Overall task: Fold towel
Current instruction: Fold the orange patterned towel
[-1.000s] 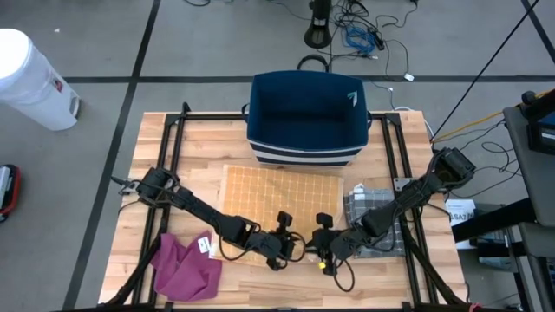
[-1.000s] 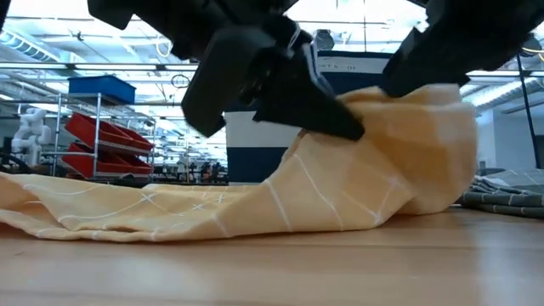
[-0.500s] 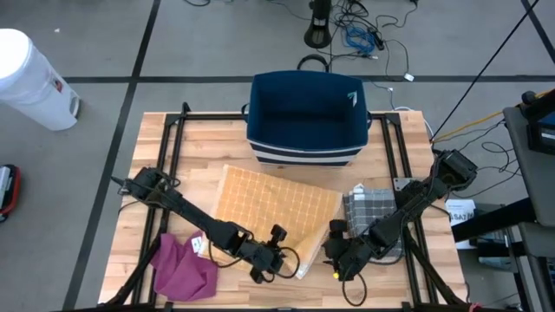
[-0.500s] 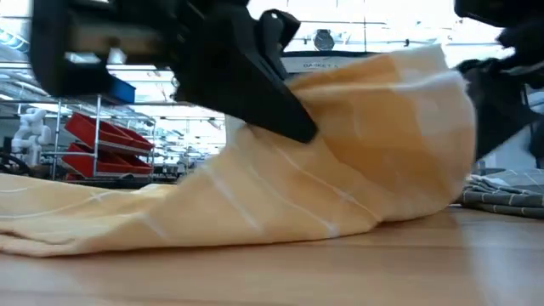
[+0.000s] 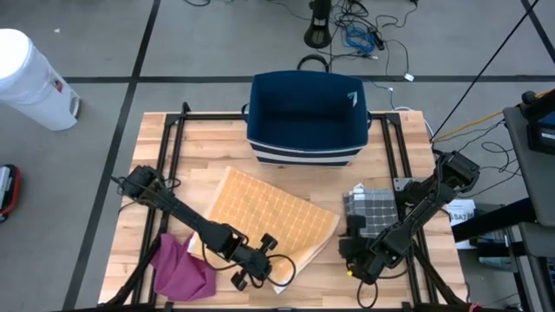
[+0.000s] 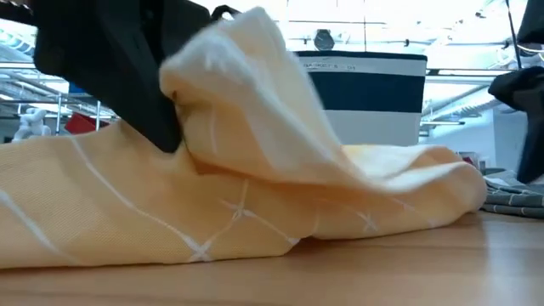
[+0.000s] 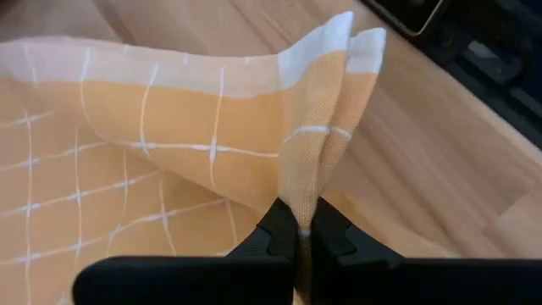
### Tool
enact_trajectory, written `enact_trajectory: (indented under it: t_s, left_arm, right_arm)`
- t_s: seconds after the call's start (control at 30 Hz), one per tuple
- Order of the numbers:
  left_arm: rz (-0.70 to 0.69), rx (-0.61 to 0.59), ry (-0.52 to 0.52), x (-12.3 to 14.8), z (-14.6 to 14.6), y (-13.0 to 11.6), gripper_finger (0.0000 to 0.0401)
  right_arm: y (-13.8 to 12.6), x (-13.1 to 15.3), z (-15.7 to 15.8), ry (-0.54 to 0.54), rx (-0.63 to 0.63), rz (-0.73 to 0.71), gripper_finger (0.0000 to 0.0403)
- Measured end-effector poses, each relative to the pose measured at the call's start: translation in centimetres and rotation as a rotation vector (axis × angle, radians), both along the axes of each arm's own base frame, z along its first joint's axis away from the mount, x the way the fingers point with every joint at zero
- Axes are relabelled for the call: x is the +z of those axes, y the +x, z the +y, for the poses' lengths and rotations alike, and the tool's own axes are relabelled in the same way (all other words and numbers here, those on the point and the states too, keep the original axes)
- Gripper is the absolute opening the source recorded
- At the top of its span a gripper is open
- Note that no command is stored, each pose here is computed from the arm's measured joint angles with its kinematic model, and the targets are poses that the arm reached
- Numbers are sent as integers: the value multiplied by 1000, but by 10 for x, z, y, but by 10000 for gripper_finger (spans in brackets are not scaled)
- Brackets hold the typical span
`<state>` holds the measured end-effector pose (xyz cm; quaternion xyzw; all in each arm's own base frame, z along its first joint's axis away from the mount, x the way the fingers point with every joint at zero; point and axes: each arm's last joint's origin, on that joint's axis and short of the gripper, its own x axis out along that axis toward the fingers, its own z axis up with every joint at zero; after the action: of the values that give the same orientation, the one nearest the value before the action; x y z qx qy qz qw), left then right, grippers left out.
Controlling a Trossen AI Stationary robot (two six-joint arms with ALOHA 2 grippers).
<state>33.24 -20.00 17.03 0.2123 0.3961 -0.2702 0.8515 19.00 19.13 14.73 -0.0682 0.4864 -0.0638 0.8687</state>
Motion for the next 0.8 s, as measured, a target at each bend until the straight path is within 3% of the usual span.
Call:
enact_trajectory:
  t_s: [0.13,0.43,0.8]
  left_arm:
    - [6,8,-6,1,0,-1,4]
    - [16,6,-12,1,-7,-5,4]
    - [-45,17,-32,22,-8,-11,4]
  right_arm:
    - [2,1,-1,-79,25,-50,209]
    - [11,-12,-9,-206,63,-18,206]
    - [27,-41,-13,-283,38,24,198]
